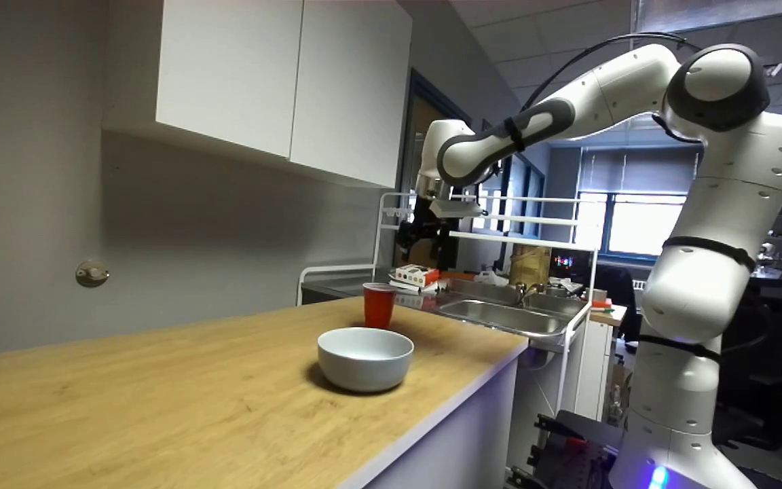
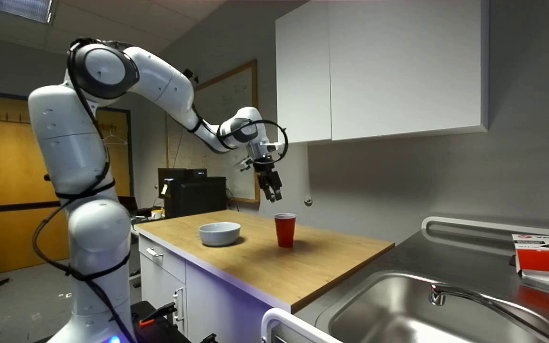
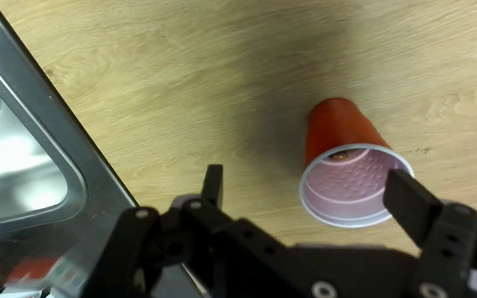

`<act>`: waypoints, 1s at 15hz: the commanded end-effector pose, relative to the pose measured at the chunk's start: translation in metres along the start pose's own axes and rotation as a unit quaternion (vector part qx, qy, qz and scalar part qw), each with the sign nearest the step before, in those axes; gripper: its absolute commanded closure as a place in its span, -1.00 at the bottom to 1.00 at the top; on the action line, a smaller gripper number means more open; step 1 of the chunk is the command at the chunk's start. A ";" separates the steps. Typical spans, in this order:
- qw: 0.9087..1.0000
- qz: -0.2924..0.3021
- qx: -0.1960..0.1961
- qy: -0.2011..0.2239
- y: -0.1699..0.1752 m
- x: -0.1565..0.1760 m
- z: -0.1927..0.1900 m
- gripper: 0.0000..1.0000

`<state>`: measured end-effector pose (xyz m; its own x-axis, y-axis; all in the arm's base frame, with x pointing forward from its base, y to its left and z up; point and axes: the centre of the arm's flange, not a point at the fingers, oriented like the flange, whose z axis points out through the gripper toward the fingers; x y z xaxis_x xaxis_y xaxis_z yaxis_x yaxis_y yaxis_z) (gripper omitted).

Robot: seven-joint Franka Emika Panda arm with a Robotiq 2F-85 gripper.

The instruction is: Get the red cup from the table and pour its contents in the white bowl

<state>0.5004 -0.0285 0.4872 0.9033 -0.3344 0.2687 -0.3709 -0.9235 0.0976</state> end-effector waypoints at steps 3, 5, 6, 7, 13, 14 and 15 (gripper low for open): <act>0.999 0.012 0.036 -0.035 -0.001 0.055 0.052 -1.00; 0.998 0.015 0.041 -0.044 -0.004 0.065 0.069 -1.00; 0.998 0.016 0.042 -0.048 -0.006 0.070 0.075 -1.00; 0.998 0.018 0.044 -0.052 -0.007 0.075 0.080 -1.00; 0.997 0.021 0.044 -0.063 -0.010 0.099 0.102 -0.50; 0.997 0.021 0.041 -0.065 -0.009 0.100 0.106 -0.49; 0.997 0.023 0.039 -0.068 -0.007 0.100 0.110 -0.34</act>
<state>0.6028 -0.0685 0.4078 0.9032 -0.3981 0.1604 -0.4053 -0.9141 0.0135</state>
